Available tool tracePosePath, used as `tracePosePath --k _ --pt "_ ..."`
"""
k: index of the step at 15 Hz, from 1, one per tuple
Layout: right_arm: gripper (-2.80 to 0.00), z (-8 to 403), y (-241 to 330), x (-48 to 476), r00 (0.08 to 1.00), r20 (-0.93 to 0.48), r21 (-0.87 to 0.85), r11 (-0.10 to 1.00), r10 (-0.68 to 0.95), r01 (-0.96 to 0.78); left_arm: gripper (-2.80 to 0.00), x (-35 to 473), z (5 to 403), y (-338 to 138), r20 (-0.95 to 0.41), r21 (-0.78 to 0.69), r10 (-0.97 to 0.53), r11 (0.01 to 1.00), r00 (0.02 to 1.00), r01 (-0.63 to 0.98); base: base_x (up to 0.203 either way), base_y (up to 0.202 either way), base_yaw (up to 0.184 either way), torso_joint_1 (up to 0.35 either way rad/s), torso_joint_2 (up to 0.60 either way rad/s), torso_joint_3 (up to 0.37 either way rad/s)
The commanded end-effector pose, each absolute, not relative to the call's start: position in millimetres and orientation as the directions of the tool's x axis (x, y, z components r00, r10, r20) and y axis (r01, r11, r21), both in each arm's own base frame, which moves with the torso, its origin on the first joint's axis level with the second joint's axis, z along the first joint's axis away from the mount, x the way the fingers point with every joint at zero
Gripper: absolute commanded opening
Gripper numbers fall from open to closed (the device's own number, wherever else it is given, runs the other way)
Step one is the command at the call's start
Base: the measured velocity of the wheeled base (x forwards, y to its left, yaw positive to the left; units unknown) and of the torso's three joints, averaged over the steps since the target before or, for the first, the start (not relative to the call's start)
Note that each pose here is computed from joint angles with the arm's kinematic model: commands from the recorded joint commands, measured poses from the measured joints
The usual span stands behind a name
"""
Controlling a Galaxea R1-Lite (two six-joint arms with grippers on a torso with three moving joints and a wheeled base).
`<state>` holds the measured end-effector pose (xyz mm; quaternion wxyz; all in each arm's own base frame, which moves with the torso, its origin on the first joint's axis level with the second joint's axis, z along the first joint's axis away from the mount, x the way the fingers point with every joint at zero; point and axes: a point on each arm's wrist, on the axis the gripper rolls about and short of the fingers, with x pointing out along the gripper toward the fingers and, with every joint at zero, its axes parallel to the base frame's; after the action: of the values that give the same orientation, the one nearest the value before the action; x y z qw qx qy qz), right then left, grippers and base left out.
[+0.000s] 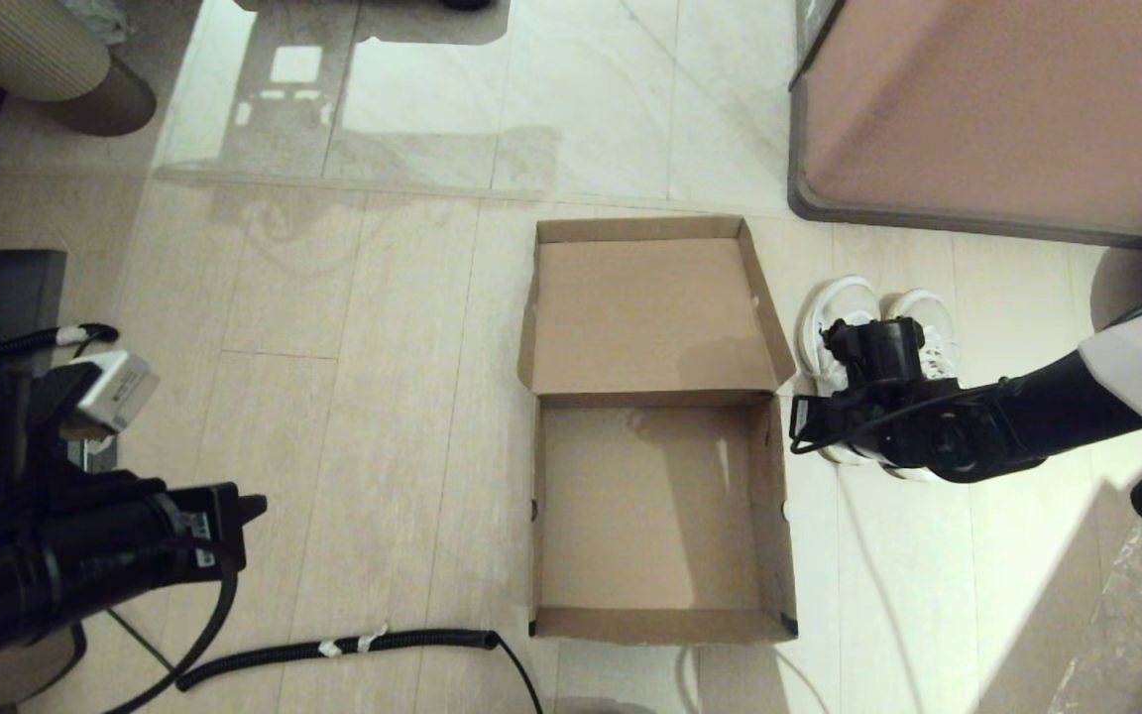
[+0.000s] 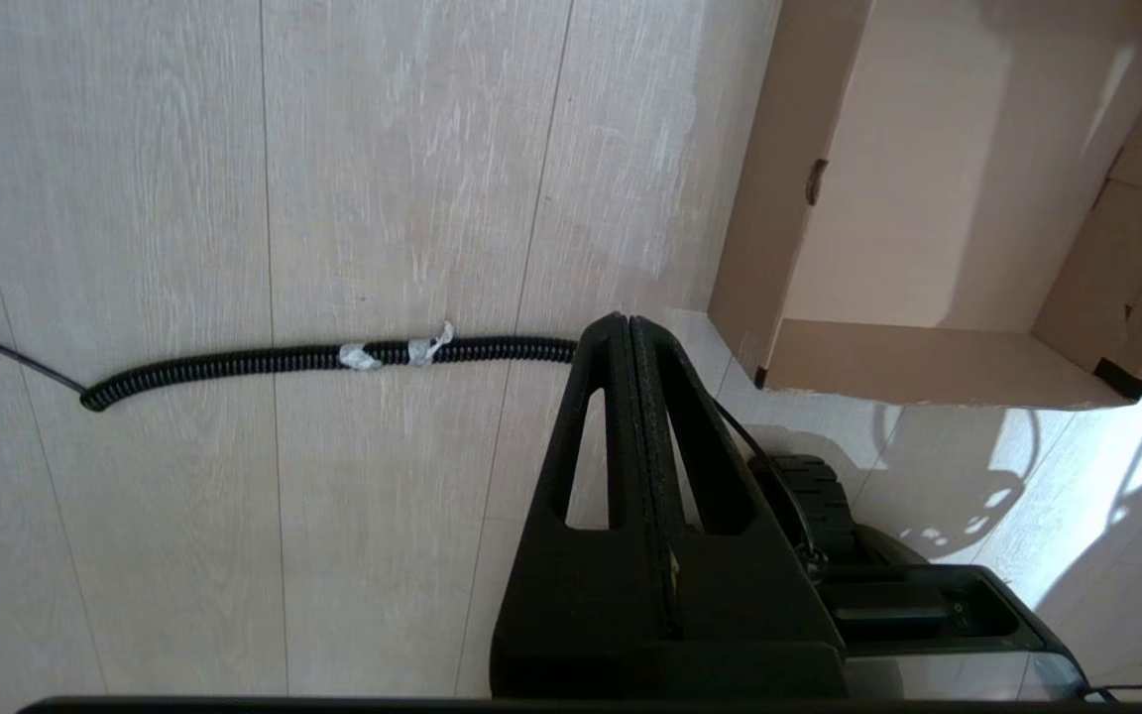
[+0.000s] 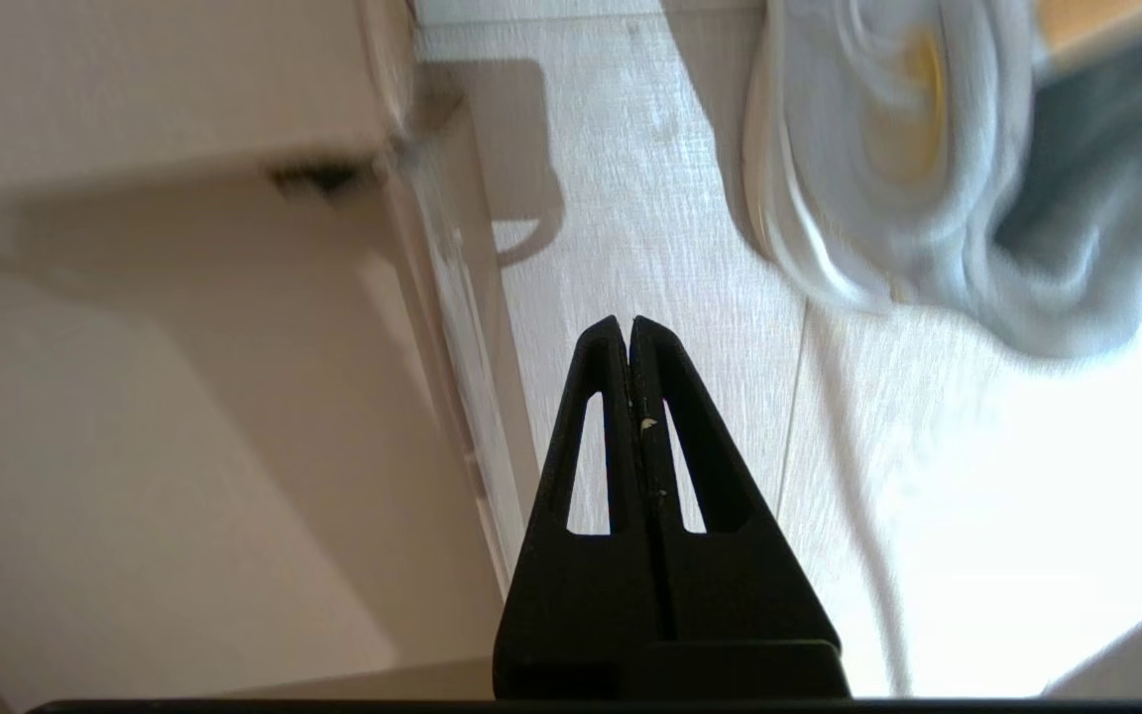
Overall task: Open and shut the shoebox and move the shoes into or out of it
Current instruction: Put the shoes into the shoe box
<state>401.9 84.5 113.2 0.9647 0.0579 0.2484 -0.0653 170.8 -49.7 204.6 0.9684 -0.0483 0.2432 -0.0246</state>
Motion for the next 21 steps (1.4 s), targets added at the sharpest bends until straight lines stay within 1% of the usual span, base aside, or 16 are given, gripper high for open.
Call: tracePosePath --k 1,7,12,19,21 --pt "-2.8 107 85 392 0.881 -0.465 0.091 0.985 -0.09 0.148 -2.8 165 208 -48 -0.45 -0.111 -0.071 0.994 0.89 0.024 0.0 0.0 0.0 0.0 0.0 0.0" --pt "-2.8 79 86 394 0.86 -0.501 0.074 0.986 -0.095 0.151 -2.8 159 207 -46 -0.448 -0.107 -0.064 0.994 0.892 0.017 0.0 0.0 0.0 0.0 0.0 0.0" --pt "-2.8 67 95 397 0.85 -0.521 0.063 0.989 -0.08 0.132 -2.8 160 206 -45 -0.452 -0.108 -0.061 0.994 0.89 0.013 0.0 0.0 0.0 0.0 0.0 0.0" --pt "-2.8 69 122 389 0.856 -0.517 0.063 0.996 -0.02 0.062 -2.8 161 205 -45 -0.457 -0.107 -0.063 0.994 0.887 0.015 0.0 0.0 0.0 0.0 0.0 0.0" --pt "-2.8 77 120 385 0.862 -0.507 0.067 0.996 -0.022 0.065 -2.8 161 205 -45 -0.453 -0.108 -0.062 0.994 0.889 0.014 0.0 0.0 0.0 0.0 0.0 0.0"
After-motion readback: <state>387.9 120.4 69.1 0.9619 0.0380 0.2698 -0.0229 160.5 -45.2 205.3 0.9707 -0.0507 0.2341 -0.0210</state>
